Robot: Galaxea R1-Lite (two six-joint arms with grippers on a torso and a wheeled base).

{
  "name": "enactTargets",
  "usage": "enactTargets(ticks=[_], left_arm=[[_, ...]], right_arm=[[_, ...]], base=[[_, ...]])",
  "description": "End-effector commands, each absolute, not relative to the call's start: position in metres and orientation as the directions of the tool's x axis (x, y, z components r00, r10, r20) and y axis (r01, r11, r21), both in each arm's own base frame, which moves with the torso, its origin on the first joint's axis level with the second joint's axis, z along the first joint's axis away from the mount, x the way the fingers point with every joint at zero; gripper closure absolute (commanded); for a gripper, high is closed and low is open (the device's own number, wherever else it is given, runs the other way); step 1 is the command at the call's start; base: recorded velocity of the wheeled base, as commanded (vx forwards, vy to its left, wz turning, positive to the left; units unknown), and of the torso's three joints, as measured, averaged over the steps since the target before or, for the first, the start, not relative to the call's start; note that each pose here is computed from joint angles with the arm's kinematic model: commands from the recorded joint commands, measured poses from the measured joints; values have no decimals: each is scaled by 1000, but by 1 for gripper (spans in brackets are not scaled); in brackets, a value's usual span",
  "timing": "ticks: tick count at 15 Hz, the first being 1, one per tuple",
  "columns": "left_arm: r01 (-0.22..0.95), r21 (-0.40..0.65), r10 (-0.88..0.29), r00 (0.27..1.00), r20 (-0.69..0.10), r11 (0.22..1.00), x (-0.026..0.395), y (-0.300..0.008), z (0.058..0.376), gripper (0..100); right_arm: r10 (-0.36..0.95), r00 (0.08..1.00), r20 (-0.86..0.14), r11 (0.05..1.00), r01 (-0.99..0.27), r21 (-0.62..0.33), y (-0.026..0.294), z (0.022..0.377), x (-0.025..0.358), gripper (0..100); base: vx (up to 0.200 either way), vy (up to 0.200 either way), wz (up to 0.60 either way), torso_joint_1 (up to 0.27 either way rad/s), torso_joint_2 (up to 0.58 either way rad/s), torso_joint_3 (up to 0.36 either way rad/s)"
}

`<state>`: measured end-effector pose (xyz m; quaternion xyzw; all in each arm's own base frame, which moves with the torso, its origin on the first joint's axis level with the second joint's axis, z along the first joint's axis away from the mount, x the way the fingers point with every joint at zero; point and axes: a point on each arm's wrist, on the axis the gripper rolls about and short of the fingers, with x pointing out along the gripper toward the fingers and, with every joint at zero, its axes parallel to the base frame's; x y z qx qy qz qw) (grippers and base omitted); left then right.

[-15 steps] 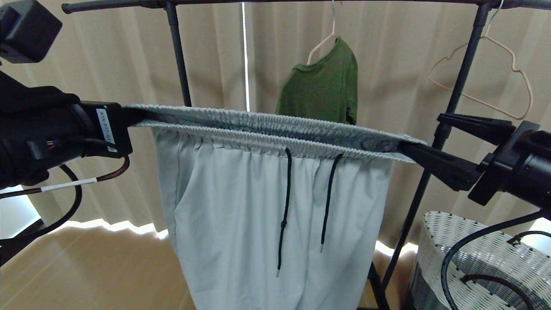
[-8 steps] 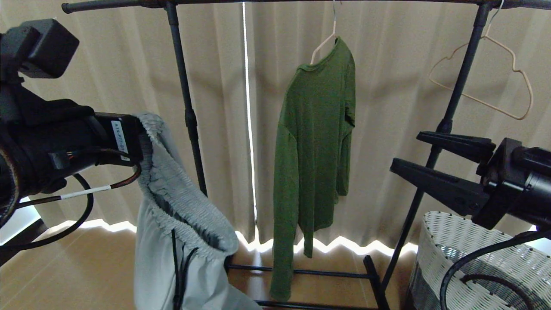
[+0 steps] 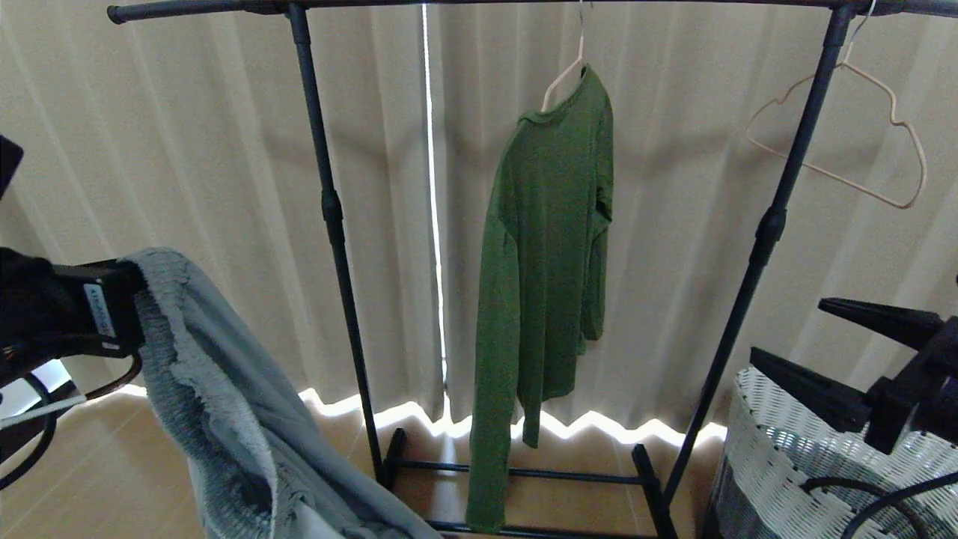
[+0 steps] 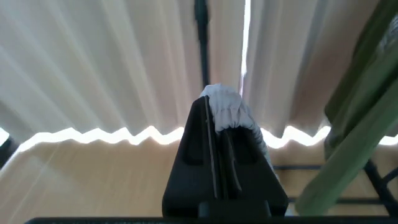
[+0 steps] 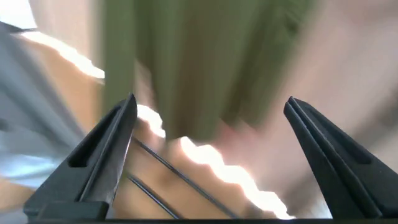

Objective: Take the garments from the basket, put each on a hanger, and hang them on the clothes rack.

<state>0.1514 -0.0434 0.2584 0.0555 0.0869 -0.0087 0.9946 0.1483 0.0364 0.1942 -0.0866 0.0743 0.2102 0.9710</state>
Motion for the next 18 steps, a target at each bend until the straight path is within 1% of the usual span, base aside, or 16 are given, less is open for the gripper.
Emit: enactTargets(ticks=[1,3,4,5,8,9,11,13,18], left_arm=[[25,90,-12,990,-143,996,129,-32,255,100],[27,86,-16,991,-133,996,123,-31,254,100],[13,73,-4,993,-119,997,118,-27,254,100],[2,63,5,993,-117,998,118,-26,254,100],[-10,36,14,993,-119,999,115,-24,251,100],[-9,35,13,993,-121,999,115,-24,249,100],[-11,15,12,994,-105,1000,115,-24,246,100],[-11,9,12,995,-100,1000,116,-24,242,100],[-3,10,4,995,-96,1000,113,-25,241,100]], right_arm=[[337,924,-182,920,-364,-147,25,181,122,0],[329,931,-161,922,-353,-161,25,182,118,0],[321,938,-131,919,-342,-195,23,185,113,0],[317,941,-116,918,-335,-211,23,187,110,0],[229,970,-76,944,-241,-226,14,192,105,0],[199,977,-79,951,-212,-225,11,193,107,0],[181,979,-94,954,-198,-223,9,193,112,0],[177,980,-93,956,-193,-222,9,198,120,0],[180,979,-96,955,-197,-221,9,198,120,0]], base=[[0,0,0,0,0,0],[0,0,0,0,0,0],[0,0,0,0,0,0],[0,0,0,0,0,0],[0,0,0,0,0,0],[0,0,0,0,0,0],[0,0,0,0,0,0],[0,0,0,0,0,0],[0,0,0,0,0,0]])
